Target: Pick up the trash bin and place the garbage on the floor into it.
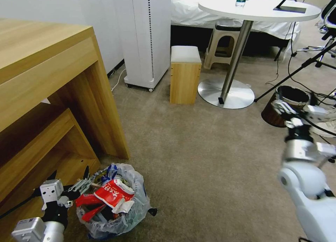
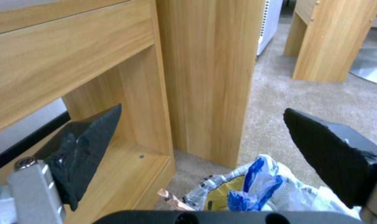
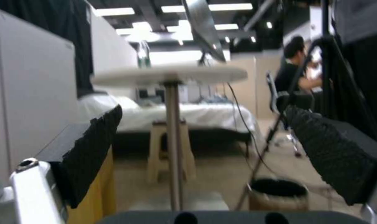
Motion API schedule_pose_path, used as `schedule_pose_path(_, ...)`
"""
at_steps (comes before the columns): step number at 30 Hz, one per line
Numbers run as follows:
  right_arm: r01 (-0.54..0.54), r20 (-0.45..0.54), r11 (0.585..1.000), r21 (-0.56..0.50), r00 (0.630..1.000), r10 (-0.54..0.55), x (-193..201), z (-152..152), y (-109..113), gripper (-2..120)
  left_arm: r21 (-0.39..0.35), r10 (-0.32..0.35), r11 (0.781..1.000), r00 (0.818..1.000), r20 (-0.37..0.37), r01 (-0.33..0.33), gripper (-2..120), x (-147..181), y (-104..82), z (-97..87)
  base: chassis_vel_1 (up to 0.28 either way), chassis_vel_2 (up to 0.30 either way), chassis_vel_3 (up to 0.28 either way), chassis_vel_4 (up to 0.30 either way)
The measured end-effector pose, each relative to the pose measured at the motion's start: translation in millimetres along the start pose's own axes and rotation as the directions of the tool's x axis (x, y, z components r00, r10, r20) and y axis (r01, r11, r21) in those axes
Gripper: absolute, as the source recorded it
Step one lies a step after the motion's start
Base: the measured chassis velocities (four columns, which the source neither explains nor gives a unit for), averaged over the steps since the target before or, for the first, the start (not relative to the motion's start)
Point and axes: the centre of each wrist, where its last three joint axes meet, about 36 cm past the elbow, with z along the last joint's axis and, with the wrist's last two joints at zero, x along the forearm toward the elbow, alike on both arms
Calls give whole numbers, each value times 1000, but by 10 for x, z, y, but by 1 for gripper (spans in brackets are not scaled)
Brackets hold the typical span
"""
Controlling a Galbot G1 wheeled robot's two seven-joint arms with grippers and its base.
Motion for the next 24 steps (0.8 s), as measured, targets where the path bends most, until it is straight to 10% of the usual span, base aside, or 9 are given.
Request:
schedule_pose_path(12, 122, -253, 977, -174, 953, -164, 517, 539, 586, 100, -45, -7, 999, 1000, -8, 7, 100, 46, 29, 15, 0, 0, 0, 0)
schedule_pose_path(24, 309, -214, 945, -109, 921, -326, 632, 1007, 833, 100, -65, -77, 995, 997, -20, 75, 100, 47, 11, 12, 0, 0, 0, 0)
